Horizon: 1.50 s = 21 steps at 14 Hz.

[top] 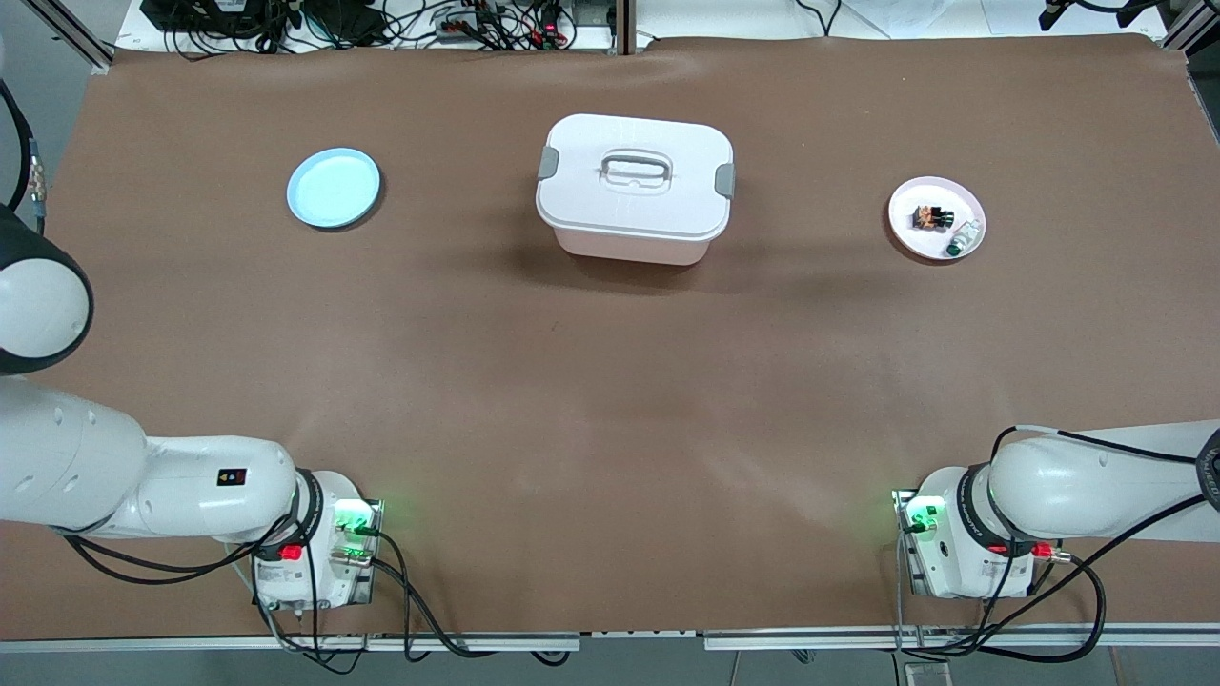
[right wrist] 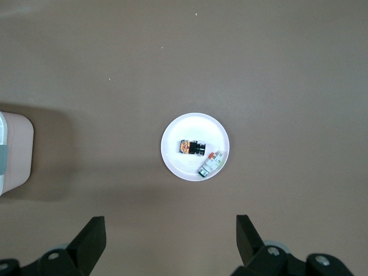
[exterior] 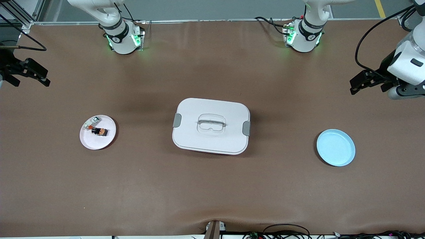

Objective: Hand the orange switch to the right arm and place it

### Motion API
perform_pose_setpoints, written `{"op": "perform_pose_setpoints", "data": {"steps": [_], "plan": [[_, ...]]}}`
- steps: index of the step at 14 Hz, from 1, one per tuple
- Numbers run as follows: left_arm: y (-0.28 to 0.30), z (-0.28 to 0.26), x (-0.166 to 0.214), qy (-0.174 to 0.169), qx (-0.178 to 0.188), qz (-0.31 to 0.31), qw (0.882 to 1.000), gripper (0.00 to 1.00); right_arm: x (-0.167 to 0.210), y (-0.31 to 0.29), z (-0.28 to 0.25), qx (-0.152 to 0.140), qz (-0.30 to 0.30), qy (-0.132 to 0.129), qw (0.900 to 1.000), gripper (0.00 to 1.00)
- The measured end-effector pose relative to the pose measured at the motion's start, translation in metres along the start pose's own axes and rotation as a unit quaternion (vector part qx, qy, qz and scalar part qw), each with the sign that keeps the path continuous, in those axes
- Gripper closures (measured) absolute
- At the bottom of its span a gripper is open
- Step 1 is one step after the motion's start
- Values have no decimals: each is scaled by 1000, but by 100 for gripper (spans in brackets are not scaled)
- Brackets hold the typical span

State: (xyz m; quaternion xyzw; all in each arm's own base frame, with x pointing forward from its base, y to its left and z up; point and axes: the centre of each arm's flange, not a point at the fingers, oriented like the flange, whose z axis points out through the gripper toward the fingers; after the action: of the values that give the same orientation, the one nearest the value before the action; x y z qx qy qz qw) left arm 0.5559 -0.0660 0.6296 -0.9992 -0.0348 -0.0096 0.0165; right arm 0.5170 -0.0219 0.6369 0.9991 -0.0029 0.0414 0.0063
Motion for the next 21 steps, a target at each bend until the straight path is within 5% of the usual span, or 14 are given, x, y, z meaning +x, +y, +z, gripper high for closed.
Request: {"op": "perform_pose_setpoints", "data": {"steps": [21], "plan": [[0, -14, -9, -15, 3, 1, 1000, 0, 4, -5, 7, 0, -4, -6, 1000, 0]]}}
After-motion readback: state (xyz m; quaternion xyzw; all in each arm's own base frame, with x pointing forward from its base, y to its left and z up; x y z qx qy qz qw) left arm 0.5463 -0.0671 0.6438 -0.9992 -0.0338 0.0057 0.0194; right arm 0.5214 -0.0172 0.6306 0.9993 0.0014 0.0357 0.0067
